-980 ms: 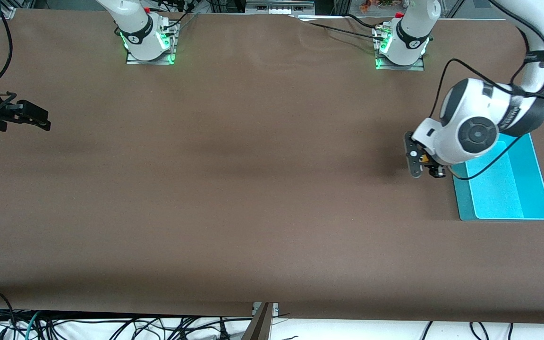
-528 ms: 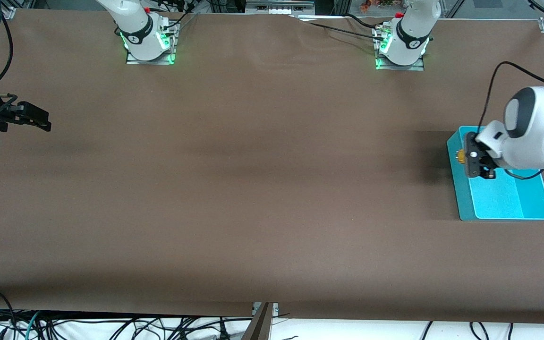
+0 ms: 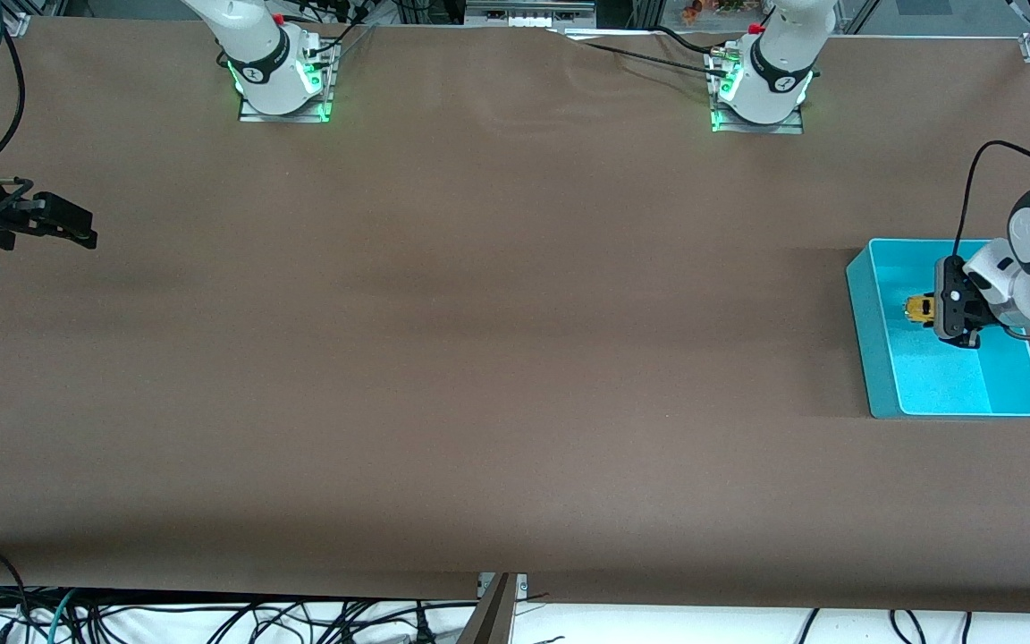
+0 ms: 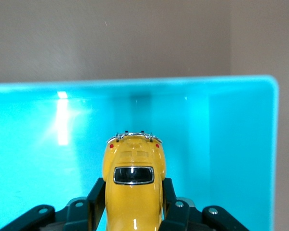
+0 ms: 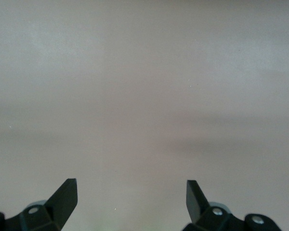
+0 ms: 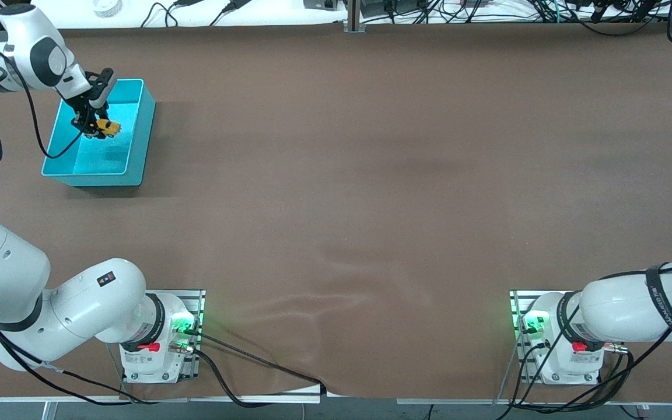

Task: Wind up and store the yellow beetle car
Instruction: 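Lift the car and lower it into the cyan tray with the left gripper, then open the left gripper to release the car in the tray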

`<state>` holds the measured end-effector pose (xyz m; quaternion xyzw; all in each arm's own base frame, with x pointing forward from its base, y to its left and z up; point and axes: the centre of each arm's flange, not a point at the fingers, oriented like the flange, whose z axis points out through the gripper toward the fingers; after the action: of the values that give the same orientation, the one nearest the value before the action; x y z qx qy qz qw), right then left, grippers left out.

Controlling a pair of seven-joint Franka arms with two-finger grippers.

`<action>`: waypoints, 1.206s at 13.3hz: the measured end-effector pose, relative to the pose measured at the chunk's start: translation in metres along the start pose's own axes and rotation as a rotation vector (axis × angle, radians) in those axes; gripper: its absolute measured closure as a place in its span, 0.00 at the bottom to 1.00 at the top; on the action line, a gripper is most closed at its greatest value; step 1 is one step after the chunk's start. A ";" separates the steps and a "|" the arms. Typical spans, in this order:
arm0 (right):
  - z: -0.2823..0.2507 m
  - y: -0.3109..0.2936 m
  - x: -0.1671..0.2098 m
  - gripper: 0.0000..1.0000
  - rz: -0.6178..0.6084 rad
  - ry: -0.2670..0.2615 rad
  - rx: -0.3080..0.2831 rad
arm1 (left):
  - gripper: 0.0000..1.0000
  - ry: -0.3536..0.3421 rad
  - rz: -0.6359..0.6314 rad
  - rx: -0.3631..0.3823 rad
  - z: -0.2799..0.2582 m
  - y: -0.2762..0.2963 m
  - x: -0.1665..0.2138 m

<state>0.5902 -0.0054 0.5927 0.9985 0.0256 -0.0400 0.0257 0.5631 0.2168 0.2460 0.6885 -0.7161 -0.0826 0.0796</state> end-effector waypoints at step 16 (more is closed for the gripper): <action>0.000 0.000 0.000 0.00 0.000 0.000 0.000 | 0.00 -0.013 -0.173 -0.057 -0.084 -0.004 0.062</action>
<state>0.5903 -0.0054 0.5927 0.9986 0.0254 -0.0398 0.0255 0.5838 0.1542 0.3273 0.7446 -0.6519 -0.1136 0.0871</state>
